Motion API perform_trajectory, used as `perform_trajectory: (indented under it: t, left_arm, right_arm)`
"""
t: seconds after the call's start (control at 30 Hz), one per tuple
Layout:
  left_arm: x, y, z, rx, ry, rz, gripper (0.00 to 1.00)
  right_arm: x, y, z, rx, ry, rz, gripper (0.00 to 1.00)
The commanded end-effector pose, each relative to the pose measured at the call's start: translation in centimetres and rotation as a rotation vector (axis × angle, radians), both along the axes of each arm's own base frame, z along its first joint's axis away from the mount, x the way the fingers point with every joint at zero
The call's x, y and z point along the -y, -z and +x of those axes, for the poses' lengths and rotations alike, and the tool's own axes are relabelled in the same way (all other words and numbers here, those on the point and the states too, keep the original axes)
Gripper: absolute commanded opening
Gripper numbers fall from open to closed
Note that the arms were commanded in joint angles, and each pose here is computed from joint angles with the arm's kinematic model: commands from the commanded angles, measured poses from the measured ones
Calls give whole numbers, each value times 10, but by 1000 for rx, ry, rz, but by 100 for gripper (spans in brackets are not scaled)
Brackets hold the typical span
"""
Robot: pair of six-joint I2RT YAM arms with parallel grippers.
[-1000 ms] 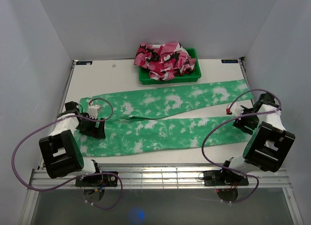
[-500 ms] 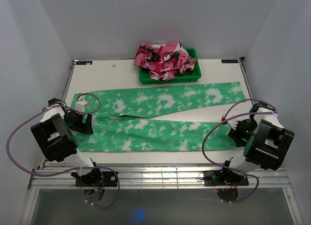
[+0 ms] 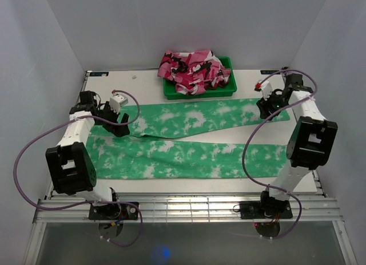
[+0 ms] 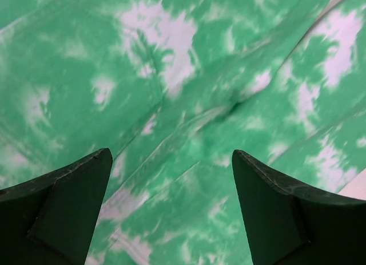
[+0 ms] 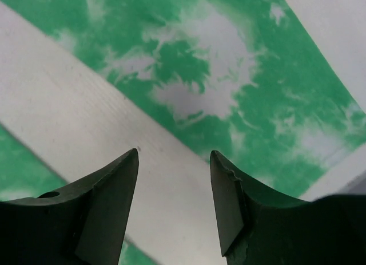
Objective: Fold and stack the trousers
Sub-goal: Flatten the trousers out
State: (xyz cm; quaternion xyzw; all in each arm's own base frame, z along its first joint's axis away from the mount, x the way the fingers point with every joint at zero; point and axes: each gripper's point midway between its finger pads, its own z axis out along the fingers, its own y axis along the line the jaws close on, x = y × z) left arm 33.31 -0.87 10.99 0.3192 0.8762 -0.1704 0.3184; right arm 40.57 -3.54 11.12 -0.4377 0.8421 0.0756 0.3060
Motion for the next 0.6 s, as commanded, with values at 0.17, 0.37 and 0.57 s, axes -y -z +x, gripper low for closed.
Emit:
perform_trajectory:
  t: [0.17, 0.37, 0.57]
  left_arm:
    - [52, 16, 28, -33, -34, -70, 95]
    - [54, 60, 11, -137, 0, -16, 90]
    - [45, 88, -12, -193, 35, 49, 87]
  right_arm:
    - [-29, 60, 54, -65, 159, 41, 59]
    - [-7, 114, 7, -229, 147, -105, 51]
    - [1, 124, -68, -356, 39, -186, 40]
